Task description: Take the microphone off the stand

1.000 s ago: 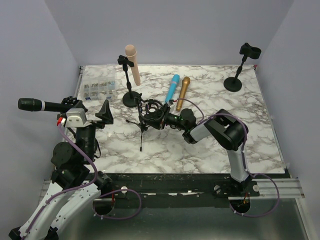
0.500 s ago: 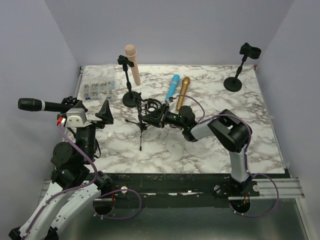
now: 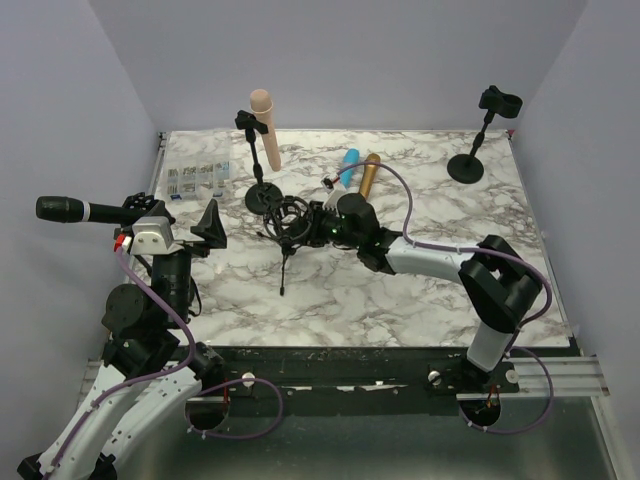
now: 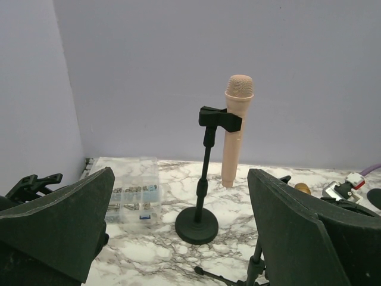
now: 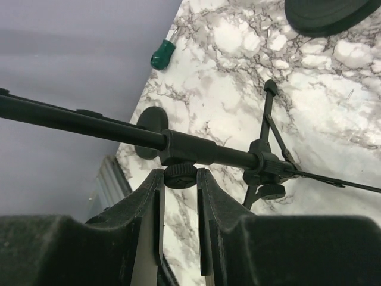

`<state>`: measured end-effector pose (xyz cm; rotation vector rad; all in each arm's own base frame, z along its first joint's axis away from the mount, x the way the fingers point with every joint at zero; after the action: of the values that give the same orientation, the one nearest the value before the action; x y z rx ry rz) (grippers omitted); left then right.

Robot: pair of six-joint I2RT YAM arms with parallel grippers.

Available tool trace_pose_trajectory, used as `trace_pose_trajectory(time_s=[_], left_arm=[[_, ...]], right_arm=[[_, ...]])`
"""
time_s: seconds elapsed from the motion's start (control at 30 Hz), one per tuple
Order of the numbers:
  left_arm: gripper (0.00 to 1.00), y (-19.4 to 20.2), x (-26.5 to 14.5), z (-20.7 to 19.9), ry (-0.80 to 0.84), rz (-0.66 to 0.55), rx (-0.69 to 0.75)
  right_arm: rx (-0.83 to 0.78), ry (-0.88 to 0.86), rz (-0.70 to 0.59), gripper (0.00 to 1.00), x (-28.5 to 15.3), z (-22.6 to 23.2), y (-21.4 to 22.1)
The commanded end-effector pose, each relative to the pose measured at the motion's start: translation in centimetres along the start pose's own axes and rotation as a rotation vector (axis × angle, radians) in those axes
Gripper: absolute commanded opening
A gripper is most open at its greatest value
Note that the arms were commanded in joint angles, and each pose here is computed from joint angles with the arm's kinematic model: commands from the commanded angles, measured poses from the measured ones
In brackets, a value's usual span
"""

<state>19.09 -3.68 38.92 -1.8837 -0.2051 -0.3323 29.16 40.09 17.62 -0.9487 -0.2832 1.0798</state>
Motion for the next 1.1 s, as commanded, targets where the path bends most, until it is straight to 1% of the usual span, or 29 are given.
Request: trace_pose_trajectory(time_s=[0.0, 0.1, 0.17, 0.5, 0.63, 0.73, 0.93, 1.07], left_arm=[[0.98, -0.3, 0.1, -0.3, 0.008, -0.001, -0.01], [0.98, -0.3, 0.1, -0.3, 0.008, 0.001, -0.009], [0.98, -0.3, 0.1, -0.3, 0.008, 0.001, -0.01], [0.99, 0.2, 0.4, -0.7, 0.027, 0.011, 0.007], [0.99, 1.2, 1.0, -1.6, 0.062, 0.058, 0.022], [0.99, 1.7, 1.3, -2.3, 0.094, 0.087, 0.016], [0.99, 2.3, 1.5, -2.7, 0.104, 0.122, 0.023], [0.99, 2.3, 1.7, -3.0, 0.104, 0.123, -0.002]], right_arm=[[-0.174, 0.126, 0.026, 0.05, -0.5, -1.6, 0.1], [-0.174, 0.125, 0.033, 0.09, -0.5, -1.8, 0.5], [-0.167, 0.124, 0.043, 0.14, -0.5, -1.9, 0.9], [-0.156, 0.112, 0.033, 0.62, -1.9, -1.0, 0.3], [-0.153, 0.136, 0.017, 0.77, -3.1, -0.9, -0.1], [-0.156, 0.162, 0.016, 0.81, -4.2, -1.0, -0.2], [-0.132, 0.223, 0.055, 0.82, -6.5, -2.4, 2.0], [-0.161, 0.143, 0.068, 0.82, -7.4, -1.8, 3.3]])
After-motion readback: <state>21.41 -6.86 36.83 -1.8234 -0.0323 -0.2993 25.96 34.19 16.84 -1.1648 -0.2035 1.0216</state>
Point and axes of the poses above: each gripper's point midway between its finger pads, its own x axis out along the fingers, its own z axis along the line the jaws close on, y = z × x, the point moved 3 cm from there along -x, back along the fingers, and after that the axes turned 13 degrees about -x, right-handed, at the moved point
